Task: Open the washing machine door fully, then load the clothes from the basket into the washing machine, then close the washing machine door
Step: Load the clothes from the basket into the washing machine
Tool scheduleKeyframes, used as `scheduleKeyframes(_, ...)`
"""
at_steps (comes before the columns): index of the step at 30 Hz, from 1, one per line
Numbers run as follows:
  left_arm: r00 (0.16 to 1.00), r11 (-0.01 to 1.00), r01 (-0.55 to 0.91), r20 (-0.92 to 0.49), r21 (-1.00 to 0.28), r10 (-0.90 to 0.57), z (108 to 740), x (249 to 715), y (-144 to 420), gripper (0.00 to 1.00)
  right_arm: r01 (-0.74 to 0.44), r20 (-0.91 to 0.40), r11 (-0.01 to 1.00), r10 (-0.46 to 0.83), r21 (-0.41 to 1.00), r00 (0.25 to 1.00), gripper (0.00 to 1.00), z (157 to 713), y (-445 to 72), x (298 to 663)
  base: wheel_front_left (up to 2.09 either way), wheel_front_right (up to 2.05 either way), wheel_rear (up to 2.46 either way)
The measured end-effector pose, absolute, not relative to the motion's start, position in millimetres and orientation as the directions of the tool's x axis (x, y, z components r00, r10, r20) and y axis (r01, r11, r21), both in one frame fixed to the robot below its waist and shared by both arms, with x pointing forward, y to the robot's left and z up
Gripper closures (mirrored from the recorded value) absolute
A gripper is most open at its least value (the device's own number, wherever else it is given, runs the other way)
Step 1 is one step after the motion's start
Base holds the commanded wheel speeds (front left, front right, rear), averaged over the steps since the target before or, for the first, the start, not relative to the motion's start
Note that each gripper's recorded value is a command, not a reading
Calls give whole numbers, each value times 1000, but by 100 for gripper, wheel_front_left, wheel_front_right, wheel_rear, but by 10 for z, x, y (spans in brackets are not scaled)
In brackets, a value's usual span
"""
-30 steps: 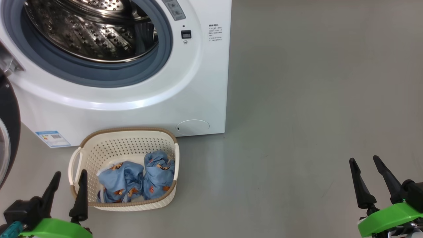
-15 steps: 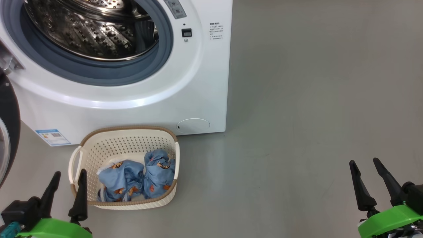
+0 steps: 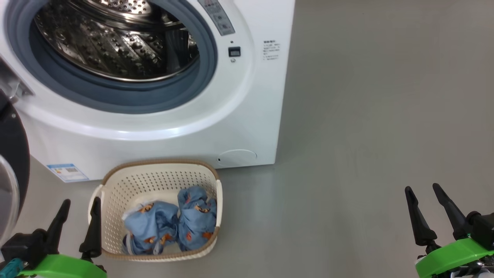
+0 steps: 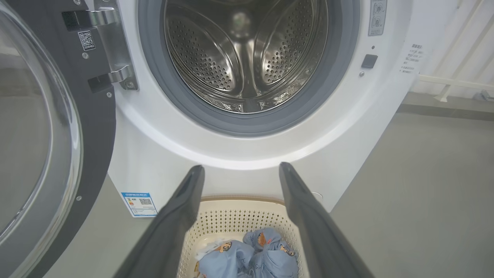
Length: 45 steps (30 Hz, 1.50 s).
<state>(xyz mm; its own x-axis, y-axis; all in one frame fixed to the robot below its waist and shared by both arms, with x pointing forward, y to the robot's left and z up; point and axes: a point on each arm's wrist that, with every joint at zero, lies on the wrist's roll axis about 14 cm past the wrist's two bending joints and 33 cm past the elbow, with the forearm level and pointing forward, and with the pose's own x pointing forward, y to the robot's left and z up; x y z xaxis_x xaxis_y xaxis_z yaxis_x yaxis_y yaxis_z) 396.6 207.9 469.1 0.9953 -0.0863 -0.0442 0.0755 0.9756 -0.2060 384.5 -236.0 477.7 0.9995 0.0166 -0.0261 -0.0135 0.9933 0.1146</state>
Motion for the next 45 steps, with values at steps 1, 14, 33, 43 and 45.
scheduleKeyframes(1, 995, 976, 76, -45, -206, -87, 4689, 3967, 2078, 0, -14, -27, 993, 17, 115, 999, 0, 4775, -2357, 3846, 90, -169, 79)
scheduleKeyframes(14, 996, 975, 75, -38, -209, -84, 4704, 4010, 2072, 0, -21, -14, 993, 23, 117, 1000, 0, 4810, -2333, 3907, 62, -101, 38)
scheduleKeyframes(33, 957, 966, 60, -260, -252, -127, 3958, 3896, 1800, 0, -27, -34, 991, 32, 134, 999, 0, 4707, -2260, 4040, 0, 0, 0)
scheduleKeyframes(43, 901, 965, 53, -403, -258, -158, 3466, 4020, 1639, 0, -28, -65, 989, 38, 146, 997, 0, 4555, -2211, 4195, 0, 0, 0)
scheduleKeyframes(45, 883, 966, 47, -442, -256, -160, 3337, 4042, 1619, 0, -28, -70, 989, 39, 147, 997, 0, 4523, -2207, 4243, 0, 0, 0)
